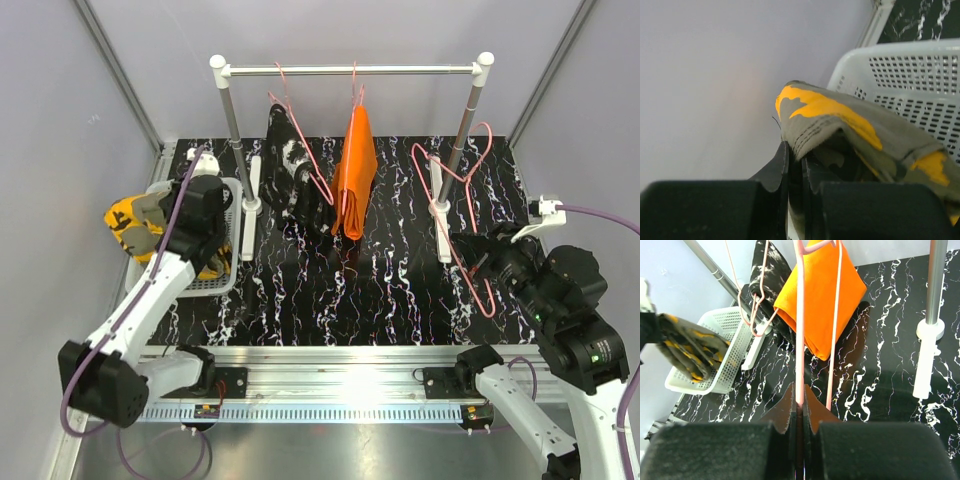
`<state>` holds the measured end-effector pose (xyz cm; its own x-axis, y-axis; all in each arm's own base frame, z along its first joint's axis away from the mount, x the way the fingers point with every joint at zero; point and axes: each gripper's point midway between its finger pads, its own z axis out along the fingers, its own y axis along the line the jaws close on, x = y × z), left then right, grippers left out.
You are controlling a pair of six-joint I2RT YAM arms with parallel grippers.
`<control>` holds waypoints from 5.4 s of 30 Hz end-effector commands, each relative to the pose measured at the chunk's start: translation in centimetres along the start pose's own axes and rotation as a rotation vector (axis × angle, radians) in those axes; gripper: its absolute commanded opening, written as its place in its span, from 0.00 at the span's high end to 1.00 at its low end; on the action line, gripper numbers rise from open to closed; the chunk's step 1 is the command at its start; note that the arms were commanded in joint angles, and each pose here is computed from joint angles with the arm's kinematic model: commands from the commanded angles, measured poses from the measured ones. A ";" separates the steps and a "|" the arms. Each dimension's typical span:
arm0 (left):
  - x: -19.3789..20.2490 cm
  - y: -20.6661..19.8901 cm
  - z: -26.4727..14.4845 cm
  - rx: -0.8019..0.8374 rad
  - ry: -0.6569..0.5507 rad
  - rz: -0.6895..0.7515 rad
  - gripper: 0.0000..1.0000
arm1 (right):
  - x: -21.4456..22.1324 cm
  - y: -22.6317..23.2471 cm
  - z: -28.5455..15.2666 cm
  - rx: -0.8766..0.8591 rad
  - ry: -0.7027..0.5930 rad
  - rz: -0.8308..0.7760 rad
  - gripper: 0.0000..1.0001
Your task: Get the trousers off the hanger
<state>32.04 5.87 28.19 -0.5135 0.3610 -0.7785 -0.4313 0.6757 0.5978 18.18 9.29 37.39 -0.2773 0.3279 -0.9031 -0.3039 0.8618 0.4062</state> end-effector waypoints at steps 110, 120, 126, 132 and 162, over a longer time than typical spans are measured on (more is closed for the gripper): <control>-0.1 8.6 -12.4 0.397 0.043 -0.792 0.01 | -6.9 3.7 20.7 0.077 0.106 -0.022 0.09; -0.1 7.2 -12.4 0.457 0.051 -0.744 0.01 | -1.8 6.2 26.1 0.223 0.224 -0.128 0.18; 0.0 7.1 -12.5 0.469 0.047 -0.729 0.01 | 1.9 3.8 27.7 0.360 0.316 -0.165 0.43; 0.0 6.8 -12.6 0.481 0.047 -0.717 0.01 | 4.2 3.2 28.0 0.359 0.358 -0.164 0.61; -14.6 -0.8 -21.8 1.271 -0.445 -0.712 0.01 | -13.1 5.8 21.9 0.188 -0.144 -0.134 1.00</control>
<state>24.41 -9.86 37.53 -0.2904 -0.2453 -0.9249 0.2994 0.8948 -0.3313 39.97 19.92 36.43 -0.4370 0.0729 -0.8965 -0.1187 0.9833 0.1378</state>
